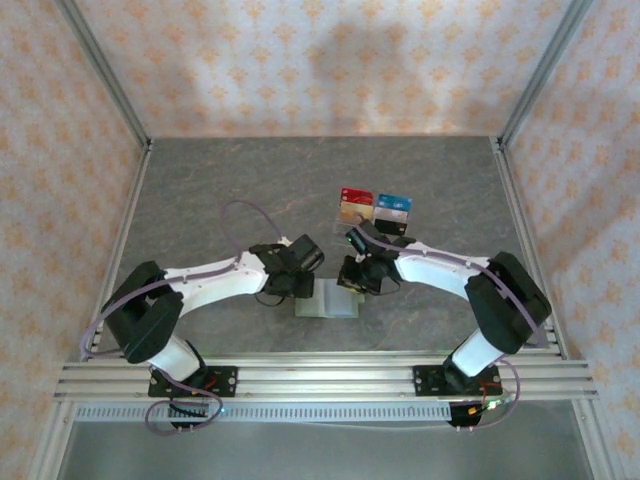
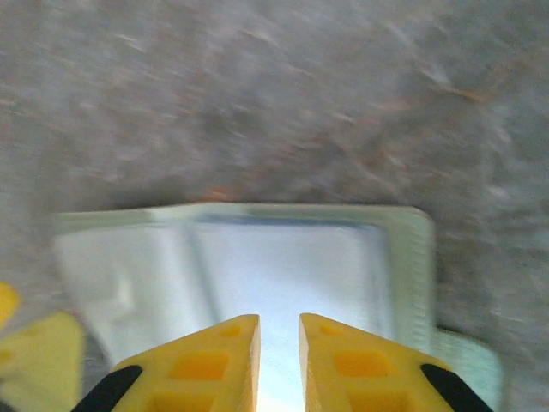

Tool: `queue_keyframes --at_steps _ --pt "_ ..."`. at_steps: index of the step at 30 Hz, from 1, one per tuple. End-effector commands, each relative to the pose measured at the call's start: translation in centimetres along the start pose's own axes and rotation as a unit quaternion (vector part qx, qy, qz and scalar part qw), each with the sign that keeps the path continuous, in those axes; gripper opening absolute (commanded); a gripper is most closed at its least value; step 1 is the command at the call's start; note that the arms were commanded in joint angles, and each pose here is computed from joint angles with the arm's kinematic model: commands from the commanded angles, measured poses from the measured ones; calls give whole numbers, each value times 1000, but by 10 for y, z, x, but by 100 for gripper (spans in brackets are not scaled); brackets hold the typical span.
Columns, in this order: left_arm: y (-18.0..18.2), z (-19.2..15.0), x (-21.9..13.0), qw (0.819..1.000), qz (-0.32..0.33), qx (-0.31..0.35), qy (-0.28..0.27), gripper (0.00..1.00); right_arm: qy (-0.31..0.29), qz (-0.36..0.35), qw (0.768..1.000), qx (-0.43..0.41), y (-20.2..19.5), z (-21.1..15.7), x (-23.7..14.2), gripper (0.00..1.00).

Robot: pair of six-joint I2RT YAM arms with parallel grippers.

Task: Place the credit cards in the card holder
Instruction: Flip over the card slot in the card holder, then pick up the credit card from the storage box.

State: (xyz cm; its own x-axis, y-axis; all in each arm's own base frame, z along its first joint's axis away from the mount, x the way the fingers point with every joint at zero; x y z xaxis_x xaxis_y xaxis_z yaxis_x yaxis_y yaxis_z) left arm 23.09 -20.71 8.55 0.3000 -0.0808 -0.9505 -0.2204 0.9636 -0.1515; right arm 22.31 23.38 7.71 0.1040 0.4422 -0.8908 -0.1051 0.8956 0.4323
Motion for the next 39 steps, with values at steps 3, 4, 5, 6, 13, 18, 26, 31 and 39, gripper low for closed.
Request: queue_keyframes --at_steps 3,4,5,6,13,18,26,31,39 --pt "2 0 14 999 30 23 -6 58 -10 -51 999 -5 -19 -6 -4 19" --pt "3 -1 16 999 32 23 -5 58 -8 -57 998 -5 -21 -7 -2 19" --pt "5 -2 20 999 37 23 -2 57 -7 -63 998 -6 -23 -7 0 18" --pt "7 -4 23 999 41 23 0 57 -7 -68 998 -5 -25 -7 2 18" --pt "20 -15 30 999 48 16 9 53 -20 -93 995 -4 -31 1 6 18" --pt "17 -18 30 999 33 11 10 51 -48 -95 994 -7 -28 11 -3 18" --pt "8 -14 34 999 29 12 8 50 -110 -137 981 -82 -7 41 -62 35" --pt "8 -14 33 999 29 12 9 50 -136 -221 951 -167 2 71 -102 47" --pt "9 -14 33 999 30 10 9 50 -84 -314 893 -311 15 117 -100 45"
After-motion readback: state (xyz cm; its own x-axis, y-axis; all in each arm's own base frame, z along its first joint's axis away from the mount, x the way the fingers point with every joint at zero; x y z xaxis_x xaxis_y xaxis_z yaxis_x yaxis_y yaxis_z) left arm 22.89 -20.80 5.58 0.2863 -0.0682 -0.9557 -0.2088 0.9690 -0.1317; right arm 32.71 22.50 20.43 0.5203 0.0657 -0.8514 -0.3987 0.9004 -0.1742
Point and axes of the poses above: each hand's point on the last joint's axis, 136 mm out from that joint toward the fingers, its own x axis out along the fingers, its own y axis along the line the jaws close on, z = x × y, the point moved 4 cm from there along -x, back along the fingers, and after that the axes turned 15 degrees about -x, right-handed, at the moved point
